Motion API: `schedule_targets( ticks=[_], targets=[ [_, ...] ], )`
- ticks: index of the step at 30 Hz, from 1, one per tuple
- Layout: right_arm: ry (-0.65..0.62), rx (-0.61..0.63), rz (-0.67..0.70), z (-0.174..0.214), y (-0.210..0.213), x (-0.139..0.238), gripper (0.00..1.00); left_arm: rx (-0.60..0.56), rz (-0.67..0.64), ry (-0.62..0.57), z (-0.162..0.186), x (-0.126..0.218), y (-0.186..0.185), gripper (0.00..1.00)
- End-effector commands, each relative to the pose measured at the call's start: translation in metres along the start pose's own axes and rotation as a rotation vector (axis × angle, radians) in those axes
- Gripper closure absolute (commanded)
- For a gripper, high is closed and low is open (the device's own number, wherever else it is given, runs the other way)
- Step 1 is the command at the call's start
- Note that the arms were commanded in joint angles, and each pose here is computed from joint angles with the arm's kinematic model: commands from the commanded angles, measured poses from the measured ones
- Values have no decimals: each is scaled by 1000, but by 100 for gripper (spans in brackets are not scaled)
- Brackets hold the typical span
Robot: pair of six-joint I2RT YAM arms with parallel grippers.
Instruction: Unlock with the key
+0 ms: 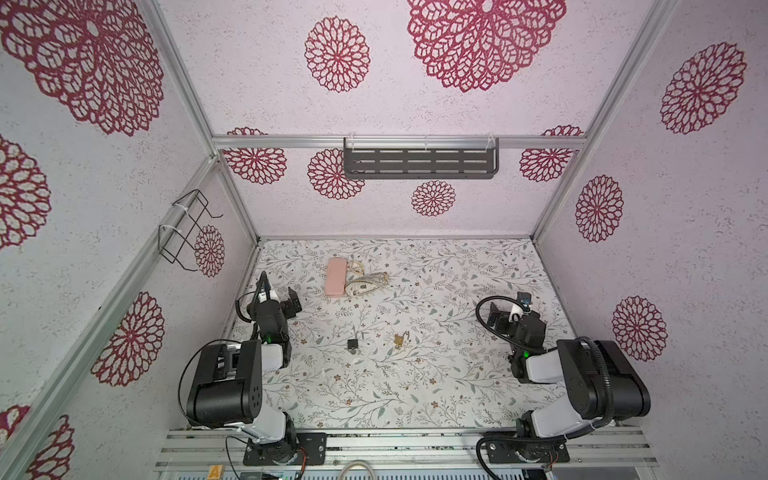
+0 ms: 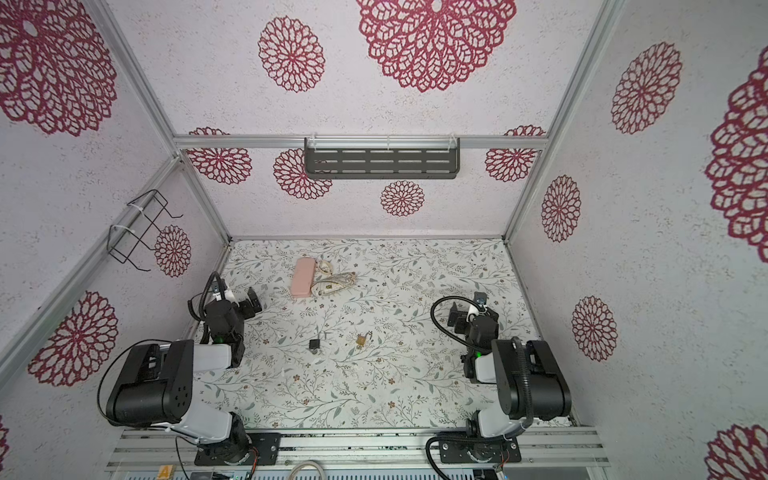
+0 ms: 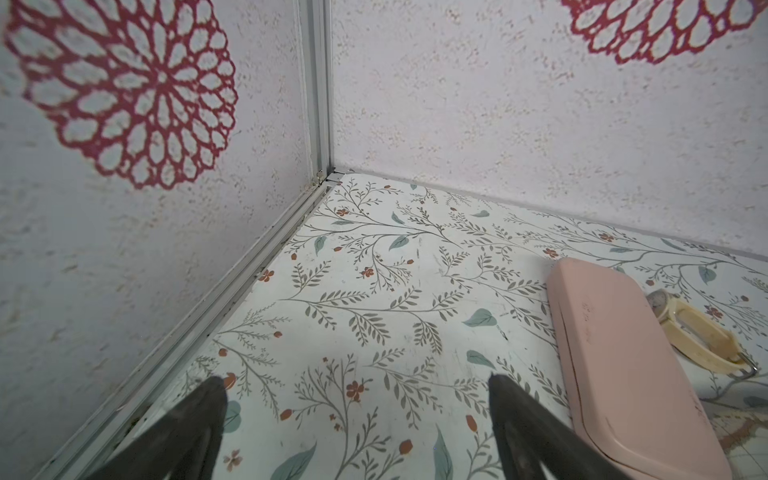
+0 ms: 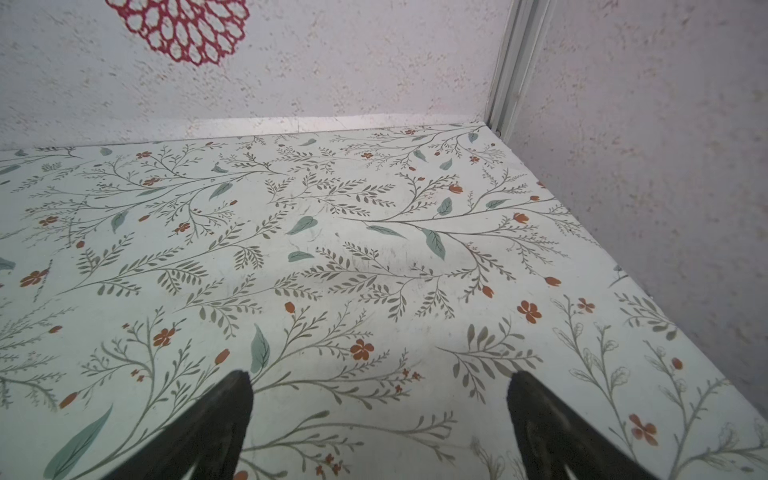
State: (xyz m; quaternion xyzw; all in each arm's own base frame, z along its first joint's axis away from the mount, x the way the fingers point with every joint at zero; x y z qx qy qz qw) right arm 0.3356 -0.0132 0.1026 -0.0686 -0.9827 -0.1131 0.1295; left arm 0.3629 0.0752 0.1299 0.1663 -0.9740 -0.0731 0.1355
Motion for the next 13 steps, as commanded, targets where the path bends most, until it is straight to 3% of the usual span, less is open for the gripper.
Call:
schedule_targets(
  ticks=[1,13],
  targets=[
    [-76,14,1,-18,3,0,1,-6,23,-13,-3,0,-3,0],
    [-77,12,-2,-18,3,0,1,-13,22,-11,-2,0,-4,0]
  ],
)
Point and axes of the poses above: each gripper's point midway between its finger pads, its own x axis back along the fingers, its own y axis along the line the jaws close on, z = x × y, the point moved 4 cm from there along x, back along the fingers, and after that the axes turned 12 degrees about -x, right-handed, at the moved point
